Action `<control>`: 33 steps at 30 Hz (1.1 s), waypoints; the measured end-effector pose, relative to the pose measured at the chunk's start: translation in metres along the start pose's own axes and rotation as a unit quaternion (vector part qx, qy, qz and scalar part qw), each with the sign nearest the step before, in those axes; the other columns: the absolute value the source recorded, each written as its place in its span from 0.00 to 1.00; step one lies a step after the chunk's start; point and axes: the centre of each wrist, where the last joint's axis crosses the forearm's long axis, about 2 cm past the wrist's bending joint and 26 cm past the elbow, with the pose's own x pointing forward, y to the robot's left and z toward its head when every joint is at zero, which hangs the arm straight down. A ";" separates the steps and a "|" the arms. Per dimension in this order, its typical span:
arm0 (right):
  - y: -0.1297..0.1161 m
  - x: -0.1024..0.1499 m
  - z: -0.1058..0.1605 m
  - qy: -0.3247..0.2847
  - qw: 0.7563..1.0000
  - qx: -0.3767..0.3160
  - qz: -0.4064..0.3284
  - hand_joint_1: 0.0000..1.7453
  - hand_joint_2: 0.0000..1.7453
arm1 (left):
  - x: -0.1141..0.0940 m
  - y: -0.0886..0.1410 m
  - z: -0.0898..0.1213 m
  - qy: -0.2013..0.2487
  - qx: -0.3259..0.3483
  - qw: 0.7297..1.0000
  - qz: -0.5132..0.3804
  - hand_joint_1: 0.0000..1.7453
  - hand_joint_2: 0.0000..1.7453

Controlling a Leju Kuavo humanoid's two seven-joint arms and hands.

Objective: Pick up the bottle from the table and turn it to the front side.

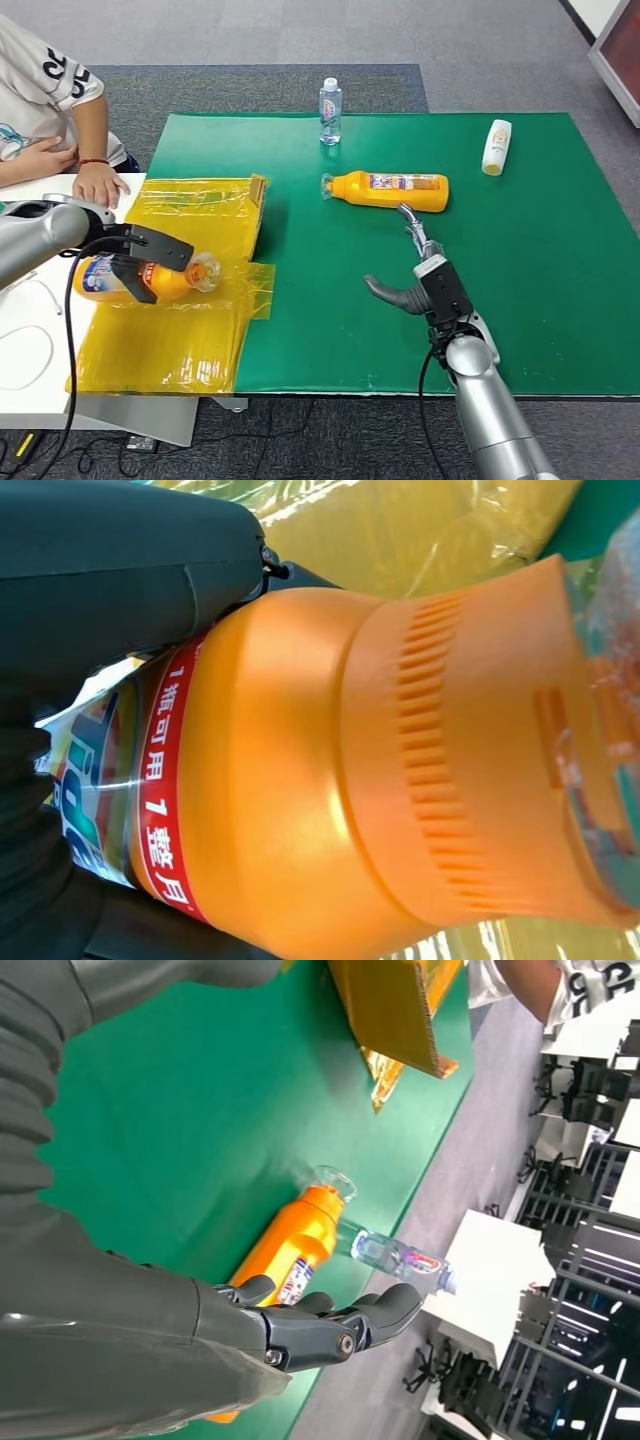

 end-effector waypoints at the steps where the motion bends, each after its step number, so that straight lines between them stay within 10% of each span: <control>1: 0.000 0.000 0.001 0.001 1.000 0.000 0.001 0.00 1.00 | -0.001 -0.001 0.000 0.000 0.005 1.000 -0.002 1.00 1.00; 33: 0.016 0.003 0.000 0.000 1.000 0.027 0.002 0.00 1.00 | 0.027 0.019 0.011 -0.060 0.053 0.997 -0.020 1.00 1.00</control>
